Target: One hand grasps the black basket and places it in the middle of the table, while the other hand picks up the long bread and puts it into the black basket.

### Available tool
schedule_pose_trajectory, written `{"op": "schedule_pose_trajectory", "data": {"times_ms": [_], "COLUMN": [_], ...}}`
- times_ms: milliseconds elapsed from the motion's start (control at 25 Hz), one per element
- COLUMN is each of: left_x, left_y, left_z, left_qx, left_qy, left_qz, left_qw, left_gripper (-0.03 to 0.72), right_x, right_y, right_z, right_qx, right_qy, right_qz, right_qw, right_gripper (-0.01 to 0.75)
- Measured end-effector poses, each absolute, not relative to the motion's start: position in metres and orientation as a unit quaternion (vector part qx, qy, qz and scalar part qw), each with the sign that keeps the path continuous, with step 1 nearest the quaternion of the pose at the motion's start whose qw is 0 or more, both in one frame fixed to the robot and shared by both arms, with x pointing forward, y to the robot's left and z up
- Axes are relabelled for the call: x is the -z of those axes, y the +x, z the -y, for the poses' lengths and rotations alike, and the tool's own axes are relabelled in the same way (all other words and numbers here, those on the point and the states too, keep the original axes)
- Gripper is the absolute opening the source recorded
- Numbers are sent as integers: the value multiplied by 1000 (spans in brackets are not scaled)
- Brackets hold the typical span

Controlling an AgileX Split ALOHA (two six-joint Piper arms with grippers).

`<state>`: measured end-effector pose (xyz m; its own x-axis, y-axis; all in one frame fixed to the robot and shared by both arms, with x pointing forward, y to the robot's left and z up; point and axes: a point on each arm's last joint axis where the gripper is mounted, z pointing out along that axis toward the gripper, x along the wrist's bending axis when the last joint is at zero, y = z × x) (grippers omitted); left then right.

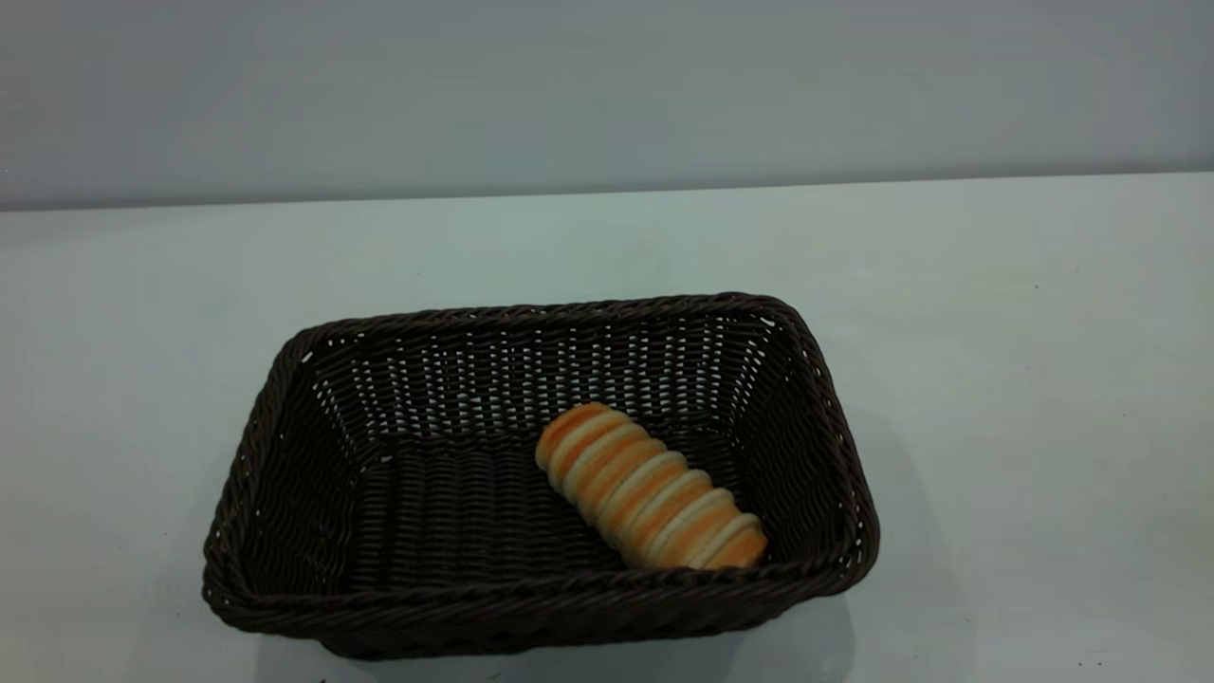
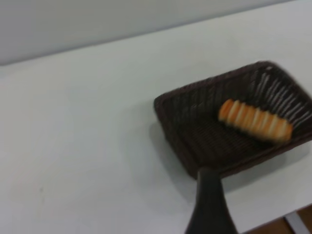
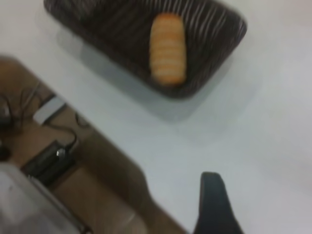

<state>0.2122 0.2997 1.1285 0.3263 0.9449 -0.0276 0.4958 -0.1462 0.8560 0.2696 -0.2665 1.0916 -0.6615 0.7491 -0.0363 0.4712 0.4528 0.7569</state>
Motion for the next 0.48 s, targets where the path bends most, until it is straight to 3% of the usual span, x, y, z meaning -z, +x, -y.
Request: {"op": "schedule_pose_trajectory", "data": {"times_ms": [280, 480], "left_x": [-1086, -1077], "left_y": [194, 199], "left_z": [-310, -316], "left_qx": [-305, -322], "left_qy": [678, 667], "left_qz": [-525, -550], "left_qw": [414, 386], "left_gripper": [585, 585], "right_x": [-1059, -1048], "right_y": [248, 246], "right_z": [278, 279], "right_qx": [-386, -385], "right_qy": [360, 361], "right_qz": [-826, -827], "right_qw": [197, 195], "right_gripper": [455, 426]}}
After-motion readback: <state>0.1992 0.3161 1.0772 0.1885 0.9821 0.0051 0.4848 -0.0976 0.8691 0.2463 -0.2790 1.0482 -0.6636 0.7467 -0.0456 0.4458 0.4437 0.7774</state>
